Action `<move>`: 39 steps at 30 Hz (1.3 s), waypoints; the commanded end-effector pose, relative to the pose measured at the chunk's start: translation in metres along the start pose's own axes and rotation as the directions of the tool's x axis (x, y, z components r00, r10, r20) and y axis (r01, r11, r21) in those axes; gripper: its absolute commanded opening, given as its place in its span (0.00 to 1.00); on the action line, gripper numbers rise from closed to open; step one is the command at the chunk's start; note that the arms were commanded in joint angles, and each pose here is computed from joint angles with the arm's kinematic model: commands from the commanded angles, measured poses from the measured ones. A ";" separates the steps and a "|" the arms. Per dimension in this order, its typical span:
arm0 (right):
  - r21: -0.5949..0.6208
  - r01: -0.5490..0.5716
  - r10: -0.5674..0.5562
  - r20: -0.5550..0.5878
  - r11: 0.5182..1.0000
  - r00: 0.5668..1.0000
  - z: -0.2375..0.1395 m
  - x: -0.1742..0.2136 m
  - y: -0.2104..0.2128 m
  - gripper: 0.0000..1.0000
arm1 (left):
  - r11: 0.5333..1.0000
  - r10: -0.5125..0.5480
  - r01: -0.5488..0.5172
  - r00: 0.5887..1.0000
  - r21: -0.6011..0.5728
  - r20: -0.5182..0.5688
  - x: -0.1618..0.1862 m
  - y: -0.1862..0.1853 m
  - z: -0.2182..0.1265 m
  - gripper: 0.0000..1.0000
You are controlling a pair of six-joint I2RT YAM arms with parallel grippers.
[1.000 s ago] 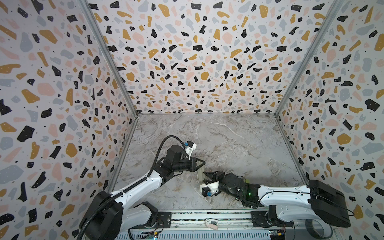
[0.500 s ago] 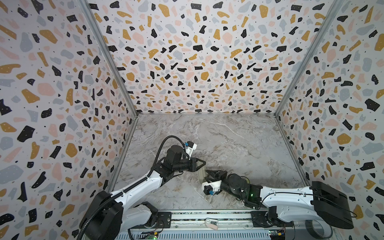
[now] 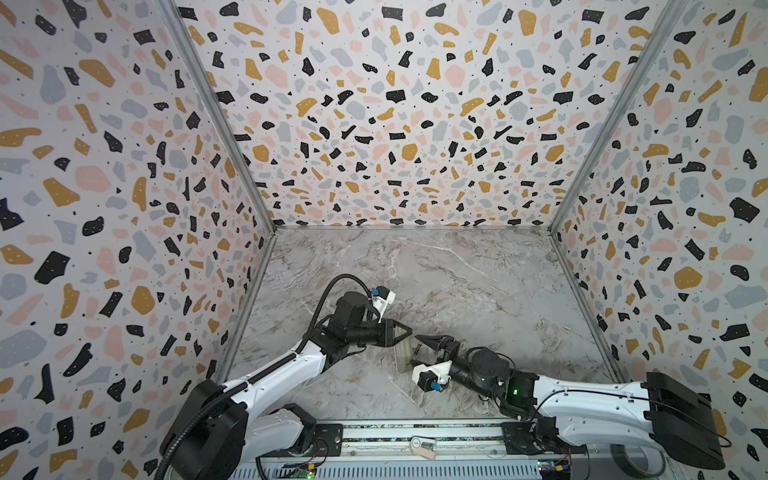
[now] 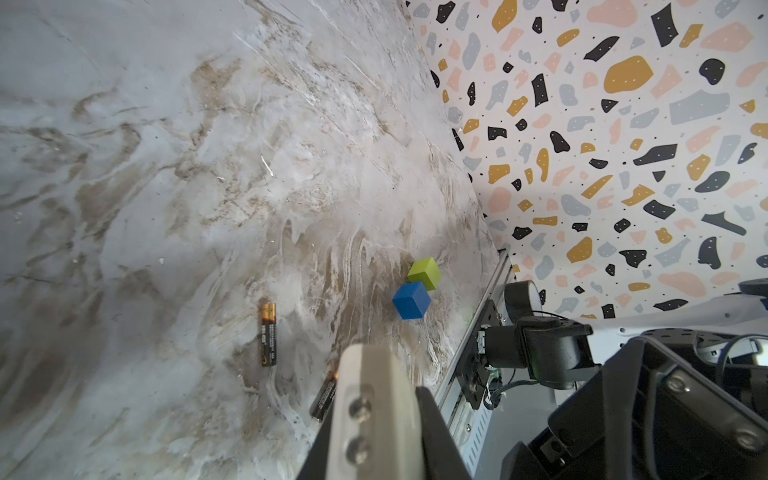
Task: Load the batteries into the remote control
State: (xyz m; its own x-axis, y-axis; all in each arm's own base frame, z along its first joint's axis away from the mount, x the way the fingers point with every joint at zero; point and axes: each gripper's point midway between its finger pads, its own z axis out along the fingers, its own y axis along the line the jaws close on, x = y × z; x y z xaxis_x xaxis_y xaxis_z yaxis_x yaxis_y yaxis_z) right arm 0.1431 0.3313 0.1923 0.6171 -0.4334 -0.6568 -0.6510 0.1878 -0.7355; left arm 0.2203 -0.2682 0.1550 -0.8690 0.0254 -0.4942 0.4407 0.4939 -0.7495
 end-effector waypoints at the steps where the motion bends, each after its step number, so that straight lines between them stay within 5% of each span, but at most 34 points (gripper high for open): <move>1: -0.070 -0.030 0.033 0.049 0.997 0.998 -0.002 -0.009 0.011 0.78 | 0.994 0.046 -0.042 0.998 0.100 -0.034 0.007 -0.015 0.001 0.00; 39: -0.014 0.065 -0.067 -0.116 0.998 0.991 0.022 0.019 0.010 0.81 | 0.991 0.053 -0.044 0.996 0.126 -0.065 0.016 -0.017 0.000 0.00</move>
State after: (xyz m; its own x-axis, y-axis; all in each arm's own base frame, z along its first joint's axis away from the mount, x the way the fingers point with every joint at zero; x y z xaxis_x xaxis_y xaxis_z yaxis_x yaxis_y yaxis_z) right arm 0.1436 0.3439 0.1556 0.6111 -0.5066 -0.6083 -0.6637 0.0910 -0.7425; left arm 0.2080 -0.2712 0.1522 -0.8547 0.0928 -0.5108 0.4951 0.4418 -0.7481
